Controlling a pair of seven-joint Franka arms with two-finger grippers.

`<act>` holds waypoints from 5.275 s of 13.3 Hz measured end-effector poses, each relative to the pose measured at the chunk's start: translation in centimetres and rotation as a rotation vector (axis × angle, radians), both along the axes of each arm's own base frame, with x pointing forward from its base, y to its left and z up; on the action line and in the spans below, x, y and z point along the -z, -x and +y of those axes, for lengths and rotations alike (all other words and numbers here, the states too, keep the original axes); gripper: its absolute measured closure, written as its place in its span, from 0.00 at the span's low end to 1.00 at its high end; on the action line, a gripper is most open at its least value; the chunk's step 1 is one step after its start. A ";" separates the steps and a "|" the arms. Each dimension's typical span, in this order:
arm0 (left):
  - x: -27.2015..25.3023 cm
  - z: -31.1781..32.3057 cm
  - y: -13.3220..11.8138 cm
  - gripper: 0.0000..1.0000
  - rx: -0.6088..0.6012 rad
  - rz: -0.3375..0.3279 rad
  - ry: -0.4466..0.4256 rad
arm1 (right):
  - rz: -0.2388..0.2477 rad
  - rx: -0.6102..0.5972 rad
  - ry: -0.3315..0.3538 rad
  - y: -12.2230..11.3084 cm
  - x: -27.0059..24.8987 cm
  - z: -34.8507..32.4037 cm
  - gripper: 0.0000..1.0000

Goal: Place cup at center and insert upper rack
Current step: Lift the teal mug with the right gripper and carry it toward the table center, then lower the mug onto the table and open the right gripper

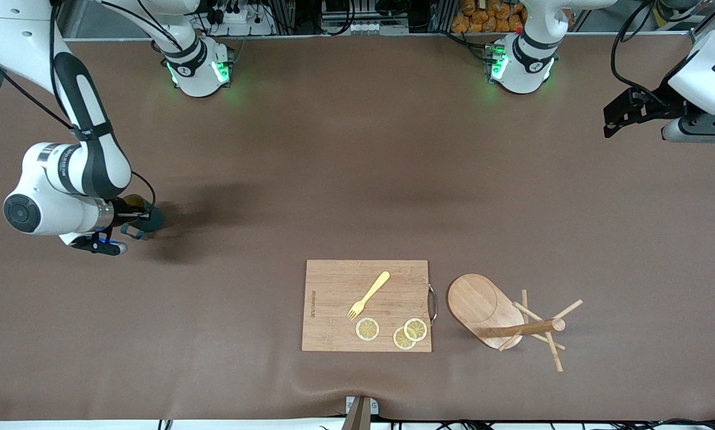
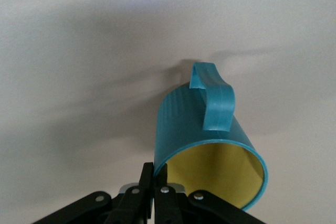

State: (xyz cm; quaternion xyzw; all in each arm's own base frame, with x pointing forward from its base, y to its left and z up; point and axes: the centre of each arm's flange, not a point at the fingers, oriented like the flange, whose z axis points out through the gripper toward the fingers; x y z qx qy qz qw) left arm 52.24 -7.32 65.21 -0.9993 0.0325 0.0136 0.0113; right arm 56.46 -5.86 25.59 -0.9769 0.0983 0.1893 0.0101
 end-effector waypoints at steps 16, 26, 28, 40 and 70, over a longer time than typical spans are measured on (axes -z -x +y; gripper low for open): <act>0.1 0.2 0.0 0.00 -0.004 0.004 0.000 | 0.102 0.380 0.001 1.5 -6.8 24.0 0.96; 0.2 0.2 -0.1 0.00 -0.004 0.006 -0.001 | 0.022 0.800 0.009 9.7 -8.1 46.6 0.96; 0.2 0.2 -0.1 0.00 -0.004 0.006 -0.001 | 0.036 0.897 0.014 10.9 -7.6 49.4 0.96; 0.3 0.2 -0.1 0.00 -0.004 0.007 -0.001 | 0.006 1.134 0.020 15.5 -0.5 59.9 0.96; 1.4 0.0 -0.6 0.00 -0.001 0.029 -0.003 | 0.116 0.966 0.191 6.2 -13.8 49.4 0.00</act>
